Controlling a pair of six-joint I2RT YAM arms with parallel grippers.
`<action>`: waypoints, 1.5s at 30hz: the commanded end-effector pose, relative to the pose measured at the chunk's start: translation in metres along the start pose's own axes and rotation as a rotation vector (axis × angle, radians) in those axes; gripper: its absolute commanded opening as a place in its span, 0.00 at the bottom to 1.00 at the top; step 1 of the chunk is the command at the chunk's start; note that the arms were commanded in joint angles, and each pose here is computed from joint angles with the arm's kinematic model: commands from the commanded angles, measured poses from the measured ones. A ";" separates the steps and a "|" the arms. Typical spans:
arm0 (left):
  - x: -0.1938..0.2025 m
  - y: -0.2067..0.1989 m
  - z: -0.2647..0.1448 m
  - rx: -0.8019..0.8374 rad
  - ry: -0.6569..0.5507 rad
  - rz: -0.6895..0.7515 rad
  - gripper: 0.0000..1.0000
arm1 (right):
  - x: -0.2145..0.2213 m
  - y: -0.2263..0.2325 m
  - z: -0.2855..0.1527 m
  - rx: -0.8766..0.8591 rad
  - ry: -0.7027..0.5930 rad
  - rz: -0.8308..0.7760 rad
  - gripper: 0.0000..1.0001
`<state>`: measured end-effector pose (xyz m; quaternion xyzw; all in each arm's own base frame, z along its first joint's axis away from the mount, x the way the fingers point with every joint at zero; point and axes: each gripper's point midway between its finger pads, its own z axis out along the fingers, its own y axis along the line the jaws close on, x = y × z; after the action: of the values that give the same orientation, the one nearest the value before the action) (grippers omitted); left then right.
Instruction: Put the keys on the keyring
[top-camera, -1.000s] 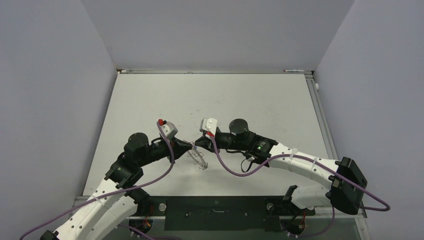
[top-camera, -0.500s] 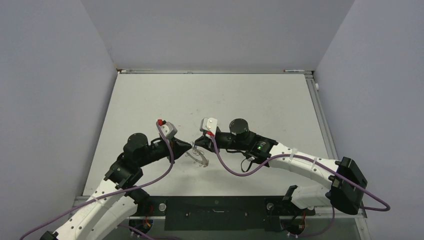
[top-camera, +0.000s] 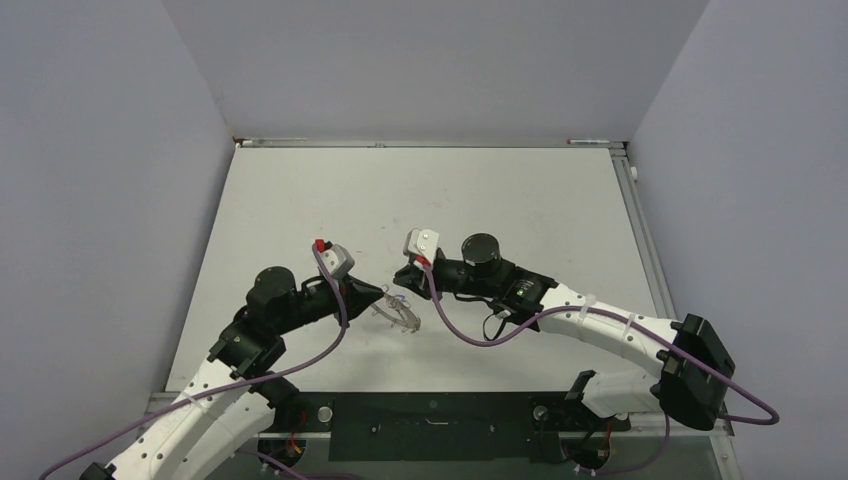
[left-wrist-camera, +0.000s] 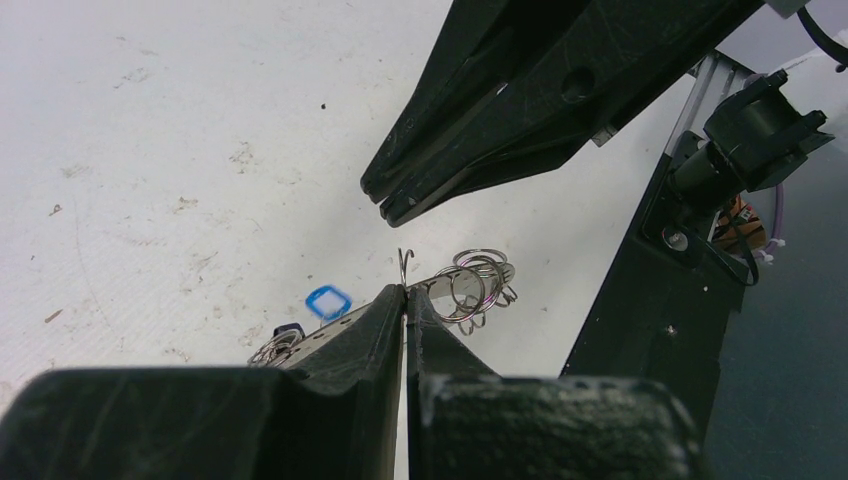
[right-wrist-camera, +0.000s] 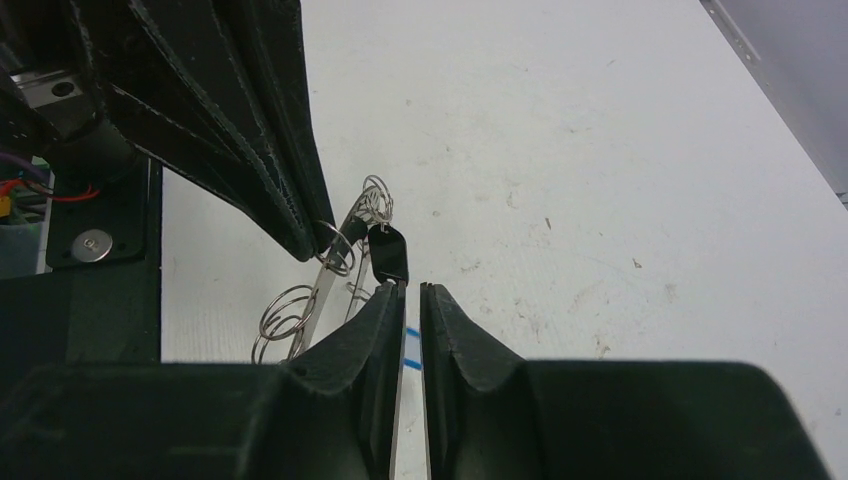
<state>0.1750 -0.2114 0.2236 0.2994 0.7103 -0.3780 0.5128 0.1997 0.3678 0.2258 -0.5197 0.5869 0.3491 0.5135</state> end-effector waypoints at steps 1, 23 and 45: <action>-0.030 -0.010 -0.002 0.035 -0.091 0.052 0.00 | -0.025 -0.008 -0.004 0.029 -0.079 -0.021 0.13; -0.040 0.034 -0.020 -0.246 -0.117 0.087 0.00 | 0.066 -0.118 -0.009 0.578 0.165 0.405 0.57; -0.060 0.058 -0.044 -0.391 -0.212 0.085 0.00 | 0.158 -0.105 0.082 0.566 0.522 0.694 0.63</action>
<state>0.2150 -0.1465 0.2360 0.1917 0.7349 -0.2314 0.6080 0.3288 0.3786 0.0589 -0.2737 0.8824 0.2005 0.3259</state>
